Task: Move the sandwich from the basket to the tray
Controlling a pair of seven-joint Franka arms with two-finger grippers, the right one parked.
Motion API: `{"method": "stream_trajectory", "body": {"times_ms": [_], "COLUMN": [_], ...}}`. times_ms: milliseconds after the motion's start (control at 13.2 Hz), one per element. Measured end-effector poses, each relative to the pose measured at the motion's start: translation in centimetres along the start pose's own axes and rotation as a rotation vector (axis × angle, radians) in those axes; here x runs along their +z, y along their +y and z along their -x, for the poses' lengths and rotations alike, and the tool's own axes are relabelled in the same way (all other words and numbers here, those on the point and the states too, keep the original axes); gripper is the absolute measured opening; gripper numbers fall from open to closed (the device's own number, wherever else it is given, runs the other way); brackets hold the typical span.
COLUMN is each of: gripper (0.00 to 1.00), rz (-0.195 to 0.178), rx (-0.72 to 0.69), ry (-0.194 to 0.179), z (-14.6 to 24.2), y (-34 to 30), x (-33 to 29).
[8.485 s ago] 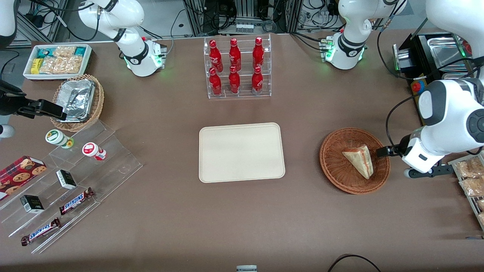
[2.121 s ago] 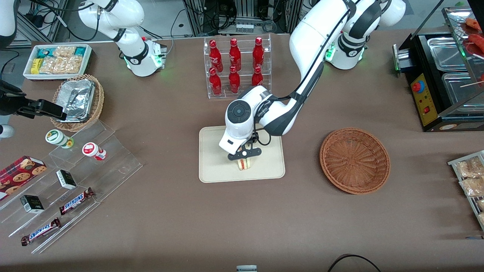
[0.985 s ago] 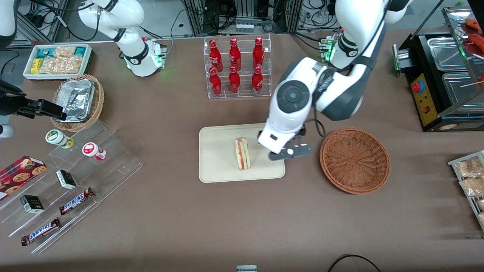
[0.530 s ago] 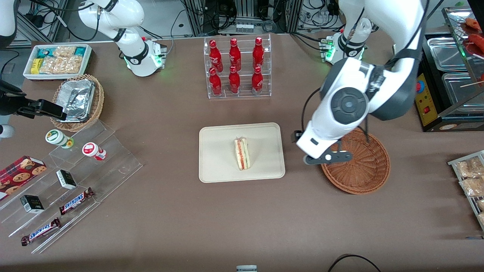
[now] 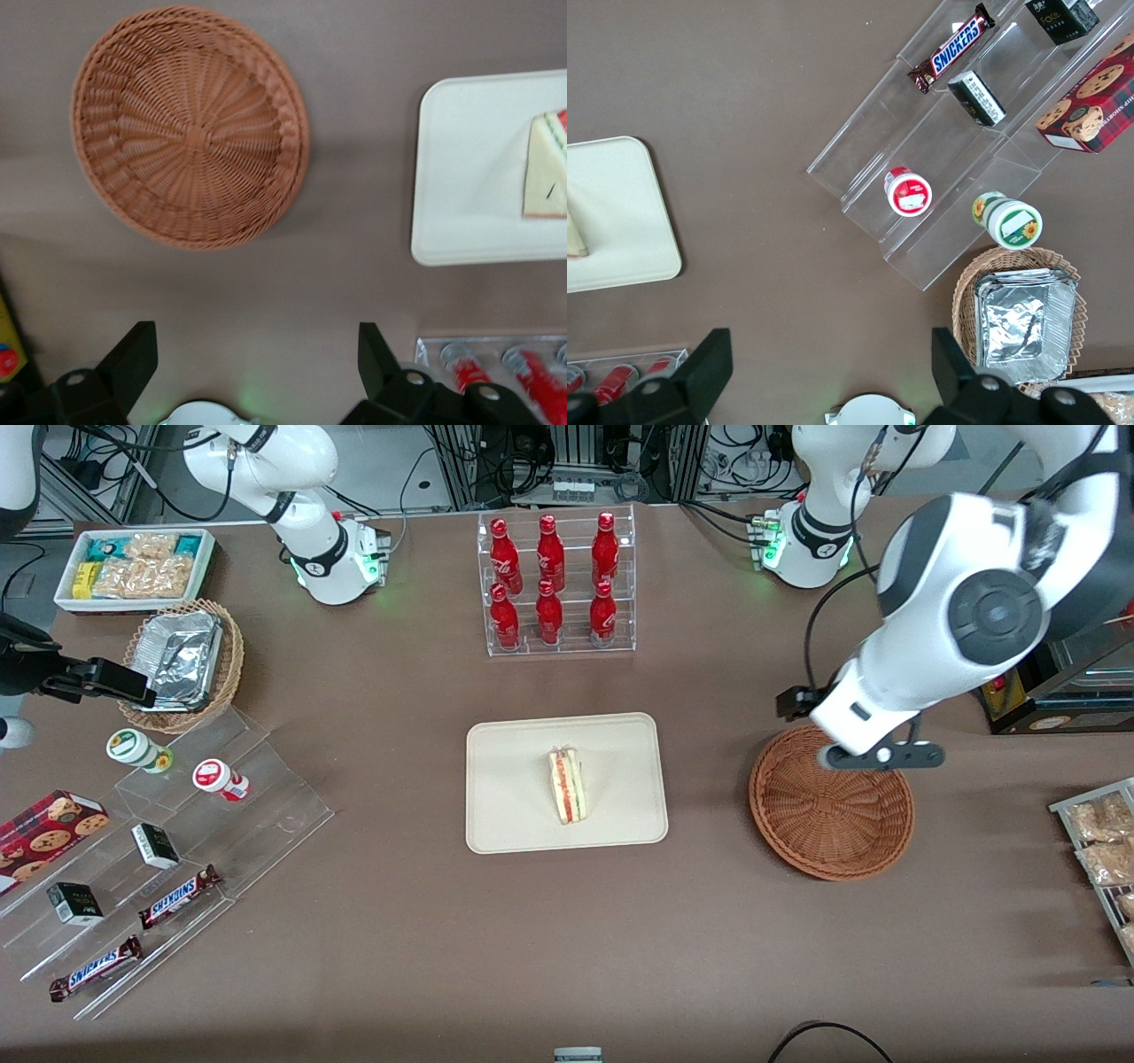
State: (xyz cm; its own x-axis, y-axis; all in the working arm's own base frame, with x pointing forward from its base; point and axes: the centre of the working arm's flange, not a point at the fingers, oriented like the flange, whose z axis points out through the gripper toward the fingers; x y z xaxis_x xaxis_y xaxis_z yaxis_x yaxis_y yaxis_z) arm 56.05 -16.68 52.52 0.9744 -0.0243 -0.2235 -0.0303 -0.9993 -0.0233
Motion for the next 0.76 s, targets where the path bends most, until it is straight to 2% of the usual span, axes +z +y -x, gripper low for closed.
{"method": "stream_trajectory", "body": {"times_ms": [379, 758], "gripper": [1.0, 1.0], "rz": [0.006, 0.01], "rx": [0.019, -0.032], "ry": [-0.008, 0.031], "z": [3.1, 6.0], "y": [-6.3, -10.1], "x": [-3.9, -7.3]}}
